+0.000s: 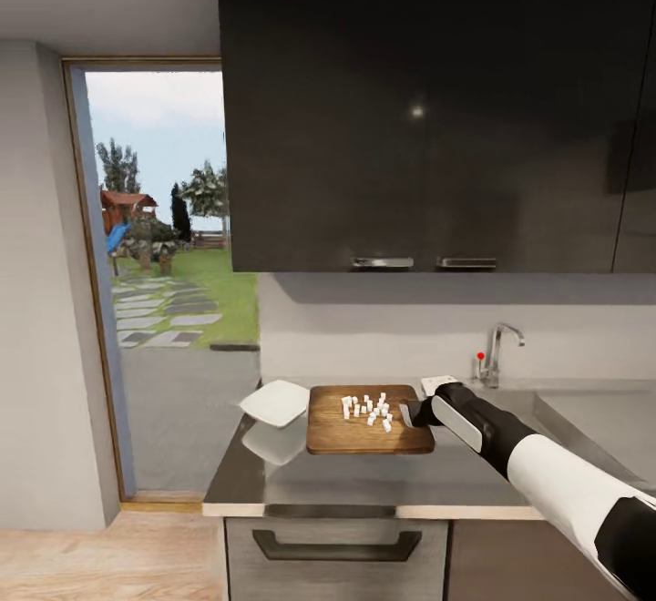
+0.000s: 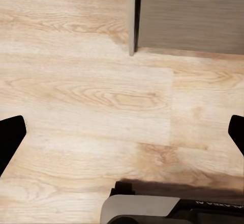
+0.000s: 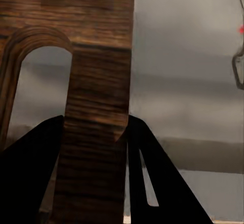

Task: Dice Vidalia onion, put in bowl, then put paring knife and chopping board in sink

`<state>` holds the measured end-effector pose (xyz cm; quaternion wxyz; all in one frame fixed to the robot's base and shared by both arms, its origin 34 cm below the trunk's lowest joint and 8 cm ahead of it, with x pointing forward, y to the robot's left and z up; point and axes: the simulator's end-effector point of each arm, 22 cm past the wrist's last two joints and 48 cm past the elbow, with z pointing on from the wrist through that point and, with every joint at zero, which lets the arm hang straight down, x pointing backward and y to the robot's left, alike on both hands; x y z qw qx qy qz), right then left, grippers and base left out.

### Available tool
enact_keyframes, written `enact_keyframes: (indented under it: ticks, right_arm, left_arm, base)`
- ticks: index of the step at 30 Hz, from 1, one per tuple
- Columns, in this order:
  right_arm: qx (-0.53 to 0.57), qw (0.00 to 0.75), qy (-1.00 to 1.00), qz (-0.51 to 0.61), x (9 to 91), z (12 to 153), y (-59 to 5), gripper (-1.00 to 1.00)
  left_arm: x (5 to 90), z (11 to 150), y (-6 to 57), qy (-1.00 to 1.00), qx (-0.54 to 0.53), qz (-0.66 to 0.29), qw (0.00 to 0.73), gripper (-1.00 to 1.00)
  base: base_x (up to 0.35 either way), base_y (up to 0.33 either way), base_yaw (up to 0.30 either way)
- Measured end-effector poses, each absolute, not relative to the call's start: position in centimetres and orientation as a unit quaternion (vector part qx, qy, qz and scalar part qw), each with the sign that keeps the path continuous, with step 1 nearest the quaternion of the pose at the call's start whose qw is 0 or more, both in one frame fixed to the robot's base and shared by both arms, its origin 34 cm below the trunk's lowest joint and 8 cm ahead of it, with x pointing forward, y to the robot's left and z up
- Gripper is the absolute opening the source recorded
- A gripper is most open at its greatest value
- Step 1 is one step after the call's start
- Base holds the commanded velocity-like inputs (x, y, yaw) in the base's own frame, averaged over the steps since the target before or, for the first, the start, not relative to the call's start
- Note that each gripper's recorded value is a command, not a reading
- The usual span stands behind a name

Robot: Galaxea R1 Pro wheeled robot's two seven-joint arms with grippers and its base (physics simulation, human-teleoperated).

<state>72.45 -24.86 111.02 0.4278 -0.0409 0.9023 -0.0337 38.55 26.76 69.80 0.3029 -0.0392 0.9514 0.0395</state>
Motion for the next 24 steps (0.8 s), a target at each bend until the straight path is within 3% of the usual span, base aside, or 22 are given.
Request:
enact_keyframes:
  ticks: [15, 24]
  right_arm:
    - [-0.041, 0.434, 0.899, -0.034, 72.29, 111.89, -24.83, -1.0]
    - [-0.042, 0.435, 0.899, -0.034, 72.33, 111.92, -24.76, -1.0]
  left_arm:
    - [38.98, 70.2, 26.85, 0.949, -0.04, 0.04, 0.31, 1.0]
    - [39.02, 70.21, 26.87, 0.949, -0.04, 0.04, 0.31, 1.0]
  base:
    - [0.214, 0.257, 0.0]
    - [0.047, 0.044, 0.0]
